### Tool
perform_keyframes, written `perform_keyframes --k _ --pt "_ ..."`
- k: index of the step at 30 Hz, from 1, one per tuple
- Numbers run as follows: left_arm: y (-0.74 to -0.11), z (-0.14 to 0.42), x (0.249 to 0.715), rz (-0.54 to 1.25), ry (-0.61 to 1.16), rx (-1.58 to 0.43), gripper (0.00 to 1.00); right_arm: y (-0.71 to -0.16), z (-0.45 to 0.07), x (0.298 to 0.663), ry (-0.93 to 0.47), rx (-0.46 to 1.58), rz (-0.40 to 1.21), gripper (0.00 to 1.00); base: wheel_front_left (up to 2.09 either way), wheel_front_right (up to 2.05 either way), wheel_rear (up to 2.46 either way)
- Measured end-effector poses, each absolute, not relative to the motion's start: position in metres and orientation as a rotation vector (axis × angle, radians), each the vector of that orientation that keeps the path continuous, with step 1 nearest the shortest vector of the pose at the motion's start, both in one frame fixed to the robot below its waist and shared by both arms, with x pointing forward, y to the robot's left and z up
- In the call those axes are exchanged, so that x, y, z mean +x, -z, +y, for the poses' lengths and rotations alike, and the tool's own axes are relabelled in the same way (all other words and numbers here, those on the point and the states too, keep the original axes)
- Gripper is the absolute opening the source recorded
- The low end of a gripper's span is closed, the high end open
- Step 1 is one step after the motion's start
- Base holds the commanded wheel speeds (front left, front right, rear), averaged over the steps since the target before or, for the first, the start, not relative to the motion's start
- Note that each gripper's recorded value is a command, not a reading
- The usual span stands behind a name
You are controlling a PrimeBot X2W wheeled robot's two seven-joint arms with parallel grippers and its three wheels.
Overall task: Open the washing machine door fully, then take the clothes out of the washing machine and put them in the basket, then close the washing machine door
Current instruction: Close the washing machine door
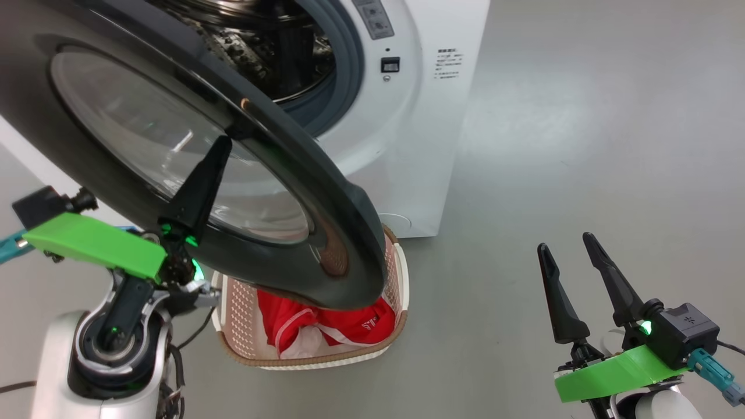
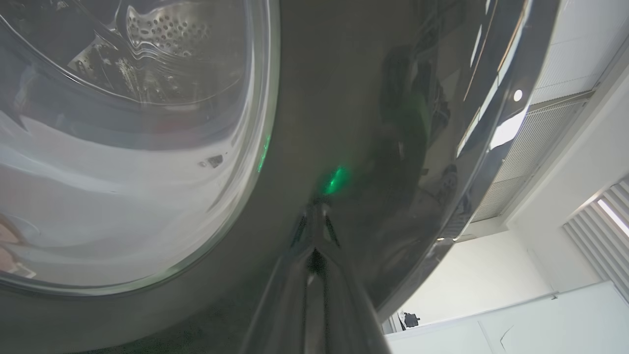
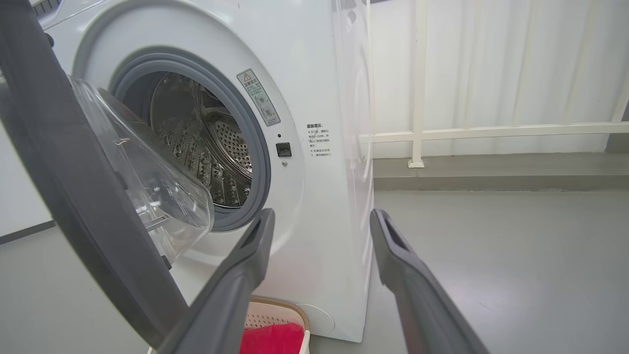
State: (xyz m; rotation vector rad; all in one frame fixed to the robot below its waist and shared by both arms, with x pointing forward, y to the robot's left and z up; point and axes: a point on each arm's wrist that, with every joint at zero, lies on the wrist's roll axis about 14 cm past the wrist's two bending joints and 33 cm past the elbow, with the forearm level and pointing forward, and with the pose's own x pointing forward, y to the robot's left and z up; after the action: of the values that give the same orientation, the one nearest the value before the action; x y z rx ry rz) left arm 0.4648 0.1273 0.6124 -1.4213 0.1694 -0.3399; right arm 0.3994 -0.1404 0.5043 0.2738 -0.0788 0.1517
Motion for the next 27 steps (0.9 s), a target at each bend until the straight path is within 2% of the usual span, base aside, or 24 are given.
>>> perform_keyframes --k 11,27 --pt "-0.611 0.105 0.497 0.144 0.348 -1.371 0.00 -0.498 -0.155 0.392 -0.108 0.258 -0.061 1.00 0.00 0.00 0.00" --pt "-0.620 0.077 0.538 0.098 0.374 -1.421 0.00 -0.493 -0.177 0.382 -0.037 0.242 -0.048 1.00 0.00 0.00 0.00"
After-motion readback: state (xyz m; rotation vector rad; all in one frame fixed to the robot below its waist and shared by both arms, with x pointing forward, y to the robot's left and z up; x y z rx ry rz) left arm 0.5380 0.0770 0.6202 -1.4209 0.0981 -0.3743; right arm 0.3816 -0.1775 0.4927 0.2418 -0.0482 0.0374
